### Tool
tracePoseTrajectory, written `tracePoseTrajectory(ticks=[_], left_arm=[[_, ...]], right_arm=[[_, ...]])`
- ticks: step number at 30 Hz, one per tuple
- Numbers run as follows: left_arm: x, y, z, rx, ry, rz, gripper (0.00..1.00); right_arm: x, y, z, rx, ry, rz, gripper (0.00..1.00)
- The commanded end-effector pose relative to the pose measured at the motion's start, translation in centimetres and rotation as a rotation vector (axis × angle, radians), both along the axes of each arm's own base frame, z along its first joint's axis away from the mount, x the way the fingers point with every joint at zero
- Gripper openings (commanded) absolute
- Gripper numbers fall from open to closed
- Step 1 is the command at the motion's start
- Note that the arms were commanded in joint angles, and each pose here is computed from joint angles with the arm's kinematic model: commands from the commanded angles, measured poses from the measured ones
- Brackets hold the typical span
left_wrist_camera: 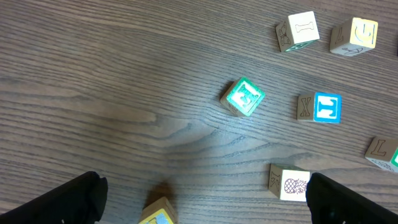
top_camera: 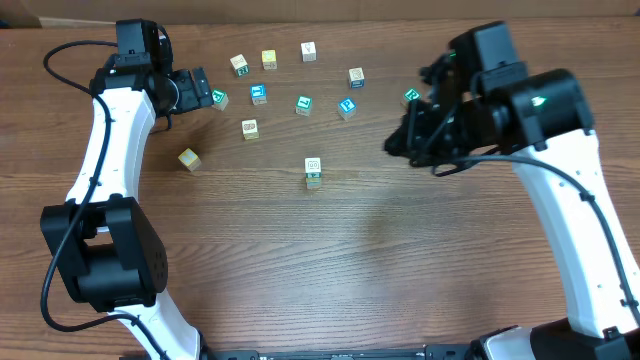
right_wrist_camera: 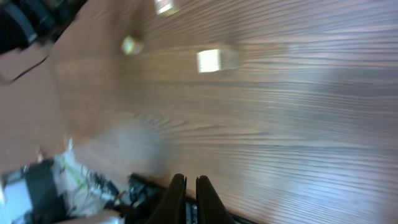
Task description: Form a tower
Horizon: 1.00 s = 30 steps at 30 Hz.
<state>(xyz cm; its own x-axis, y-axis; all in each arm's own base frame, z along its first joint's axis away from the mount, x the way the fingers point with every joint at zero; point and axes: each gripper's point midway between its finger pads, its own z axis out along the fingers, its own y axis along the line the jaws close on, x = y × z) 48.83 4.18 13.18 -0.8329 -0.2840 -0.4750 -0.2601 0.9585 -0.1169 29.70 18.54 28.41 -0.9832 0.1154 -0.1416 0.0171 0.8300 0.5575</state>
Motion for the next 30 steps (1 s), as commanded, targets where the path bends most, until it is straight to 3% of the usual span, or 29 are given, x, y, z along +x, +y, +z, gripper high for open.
tracePoseTrajectory(ticks=[1,7,15,20,29,30], left_arm=[[0.0,-0.1,1.3,-0.002,-0.031,0.005,1.00],[0.0,-0.1,1.3,-0.002,-0.031,0.005,1.00],[0.0,-0.1,1.3,-0.002,-0.031,0.005,1.00],[0.0,-0.1,1.3,-0.002,-0.031,0.005,1.00],[0.0,-0.1,1.3,-0.002,-0.031,0.005,1.00],[0.0,-0.1,1.3,-0.002,-0.031,0.005,1.00]], right_arm=[[-1.1,3.5,2.3,0.128,-0.030,0.095,0.04],[-2.3,8.5,6.0,0.346,-0.117,0.279,0.04],[-3.8,11.9,9.1,0.501,-0.203,0.432,0.04],[-5.1,12.8,11.7,0.638,-0.227,0.540,0.27],[-5.6,13.0,12.6,0.686,-0.242,0.582,0.63],[-5.7,13.1,12.8,0.696,-0.246,0.591,0.70]])
